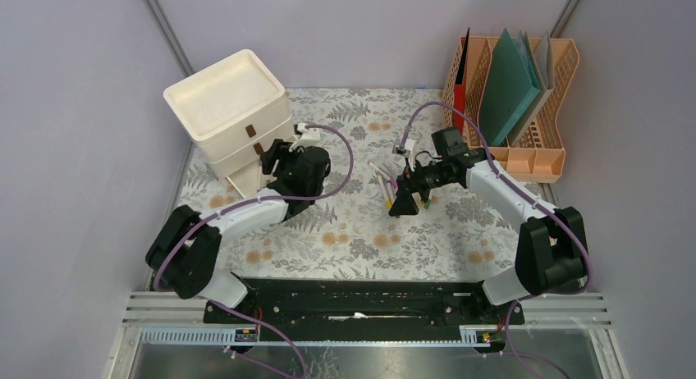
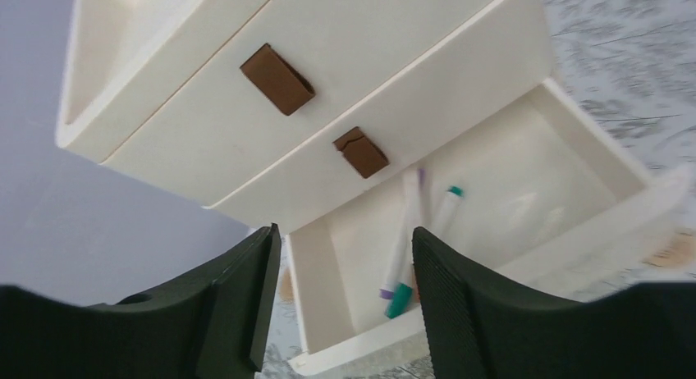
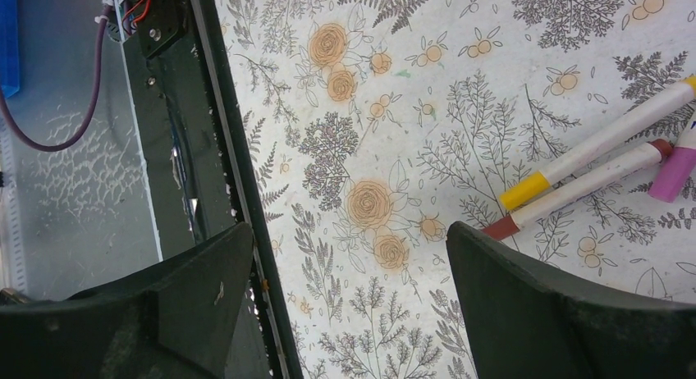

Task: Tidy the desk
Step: Place the stationery in the drawer.

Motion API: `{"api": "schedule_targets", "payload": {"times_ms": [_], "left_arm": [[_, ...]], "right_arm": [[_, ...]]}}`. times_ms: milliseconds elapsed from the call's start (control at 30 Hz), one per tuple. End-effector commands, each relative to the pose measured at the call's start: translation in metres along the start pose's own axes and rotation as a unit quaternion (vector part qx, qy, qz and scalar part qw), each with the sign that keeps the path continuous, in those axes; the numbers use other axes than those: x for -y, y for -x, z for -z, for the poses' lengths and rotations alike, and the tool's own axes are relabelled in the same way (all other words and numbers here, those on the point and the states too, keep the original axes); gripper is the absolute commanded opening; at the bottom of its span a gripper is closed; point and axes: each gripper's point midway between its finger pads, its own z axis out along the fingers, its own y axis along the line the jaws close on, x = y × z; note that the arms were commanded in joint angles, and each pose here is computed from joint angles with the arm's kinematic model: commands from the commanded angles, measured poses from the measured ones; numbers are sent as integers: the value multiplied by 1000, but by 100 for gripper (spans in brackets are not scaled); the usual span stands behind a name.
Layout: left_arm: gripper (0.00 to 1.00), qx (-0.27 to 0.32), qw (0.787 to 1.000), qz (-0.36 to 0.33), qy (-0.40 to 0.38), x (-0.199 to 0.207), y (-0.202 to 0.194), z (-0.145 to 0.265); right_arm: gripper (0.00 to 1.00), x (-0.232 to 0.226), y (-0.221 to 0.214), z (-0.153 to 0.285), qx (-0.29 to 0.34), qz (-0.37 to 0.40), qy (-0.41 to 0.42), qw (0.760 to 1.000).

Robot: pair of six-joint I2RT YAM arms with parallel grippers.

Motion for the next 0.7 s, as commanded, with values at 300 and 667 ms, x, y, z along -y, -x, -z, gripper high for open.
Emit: {"api": "schedule_targets", "payload": {"times_ms": [300,667], "left_arm": [[99,84,864,337,-364,30,50,91],[99,141,775,431,-441,21,28,129]], "right_arm": [[94,9,2,7,-3,36,-44,998],[90,91,-15,30,-42,9,-275,960]]}}
